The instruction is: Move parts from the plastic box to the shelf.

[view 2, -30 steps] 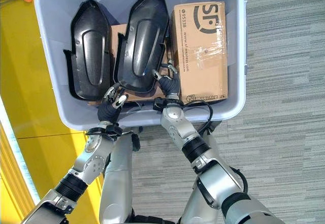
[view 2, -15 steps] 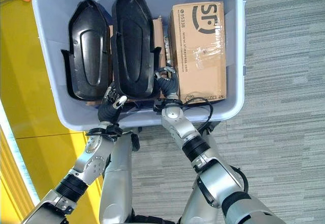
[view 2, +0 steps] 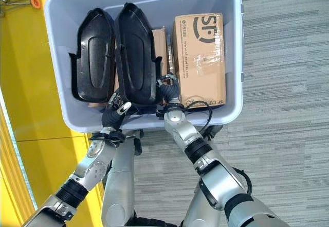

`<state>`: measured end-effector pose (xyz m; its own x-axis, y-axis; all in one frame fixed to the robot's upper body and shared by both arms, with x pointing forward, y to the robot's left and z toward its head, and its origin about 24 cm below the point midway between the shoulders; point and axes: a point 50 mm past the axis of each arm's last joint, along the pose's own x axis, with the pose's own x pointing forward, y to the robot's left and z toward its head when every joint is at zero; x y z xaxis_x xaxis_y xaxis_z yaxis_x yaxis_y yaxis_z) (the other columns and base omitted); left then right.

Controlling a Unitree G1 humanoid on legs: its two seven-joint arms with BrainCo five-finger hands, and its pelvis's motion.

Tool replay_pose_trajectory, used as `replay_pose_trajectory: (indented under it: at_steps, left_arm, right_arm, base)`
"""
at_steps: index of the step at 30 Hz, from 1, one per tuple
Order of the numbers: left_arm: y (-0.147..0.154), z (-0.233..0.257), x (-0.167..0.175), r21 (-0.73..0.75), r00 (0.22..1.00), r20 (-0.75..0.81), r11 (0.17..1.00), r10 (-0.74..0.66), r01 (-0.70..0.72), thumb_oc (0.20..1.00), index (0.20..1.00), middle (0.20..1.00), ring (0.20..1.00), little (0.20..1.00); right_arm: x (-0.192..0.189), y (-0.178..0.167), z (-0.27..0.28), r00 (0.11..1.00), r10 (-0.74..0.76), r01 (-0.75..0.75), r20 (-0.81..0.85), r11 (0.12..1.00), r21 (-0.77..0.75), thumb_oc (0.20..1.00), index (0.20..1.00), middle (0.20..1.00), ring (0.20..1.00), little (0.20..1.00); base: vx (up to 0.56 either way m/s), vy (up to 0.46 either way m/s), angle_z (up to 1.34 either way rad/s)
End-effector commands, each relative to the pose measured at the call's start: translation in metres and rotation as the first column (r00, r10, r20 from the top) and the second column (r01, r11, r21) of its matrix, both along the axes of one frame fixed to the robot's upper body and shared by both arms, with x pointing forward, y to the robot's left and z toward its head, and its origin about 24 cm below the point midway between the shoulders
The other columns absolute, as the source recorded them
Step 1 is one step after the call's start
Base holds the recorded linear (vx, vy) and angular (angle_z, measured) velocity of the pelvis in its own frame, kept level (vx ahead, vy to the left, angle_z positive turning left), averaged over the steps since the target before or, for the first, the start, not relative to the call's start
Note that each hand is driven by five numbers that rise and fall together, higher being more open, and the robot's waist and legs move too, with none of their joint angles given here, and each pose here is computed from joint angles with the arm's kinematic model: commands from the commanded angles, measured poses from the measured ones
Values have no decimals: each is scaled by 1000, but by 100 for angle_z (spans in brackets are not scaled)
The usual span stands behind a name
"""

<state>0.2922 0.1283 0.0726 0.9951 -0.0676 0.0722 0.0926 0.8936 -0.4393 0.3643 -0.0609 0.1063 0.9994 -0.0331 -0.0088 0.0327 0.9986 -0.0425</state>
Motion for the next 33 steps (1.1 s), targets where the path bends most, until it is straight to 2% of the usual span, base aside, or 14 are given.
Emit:
replay_pose_trajectory:
  at_steps: [1, 4, 5, 6, 13, 33]
  left_arm:
    - [-3, 13, -9, 38, 996, 78, 998, -49, 46, 1000, 1000, 1000, 1000, 1000]
    - [-1, 13, -8, 38, 996, 74, 998, -53, 50, 1000, 1000, 1000, 1000, 1000]
    - [-1, 13, -8, 45, 996, 71, 997, -61, 58, 1000, 1000, 1000, 1000, 1000]
    - [-2, 13, -8, 46, 996, 69, 997, -62, 59, 1000, 1000, 1000, 1000, 1000]
    - [-4, 15, -9, 49, 995, 66, 997, -69, 66, 1000, 1000, 1000, 1000, 1000]
    - [-1, 20, -9, 36, 994, 78, 997, -72, 69, 1000, 1000, 1000, 1000, 1000]
  right_arm:
    - [-20, 40, -28, 976, 180, -189, -125, 980, -60, 200, 200, 200, 200, 200]
    - [-15, 35, -26, 978, 167, -179, -125, 979, -97, 213, 213, 213, 213, 213]
    - [-11, 32, -24, 977, 165, -179, -136, 979, -94, 715, 715, 715, 715, 715]
    - [-10, 31, -24, 976, 168, -182, -141, 979, -93, 1000, 1000, 1000, 1000, 1000]
    - [-5, 31, -17, 969, 195, -211, -149, 972, -101, 1000, 1000, 1000, 1000, 1000]
    - [2, 20, -16, 975, 127, -158, -180, 973, -169, 1000, 1000, 1000, 1000, 1000]
  base:
    - [14, -53, -2]
    - [17, -43, -3]
    - [21, -42, -3]
    - [17, -43, -5]
    - [1, -9, -2]
    - [0, 6, -1]
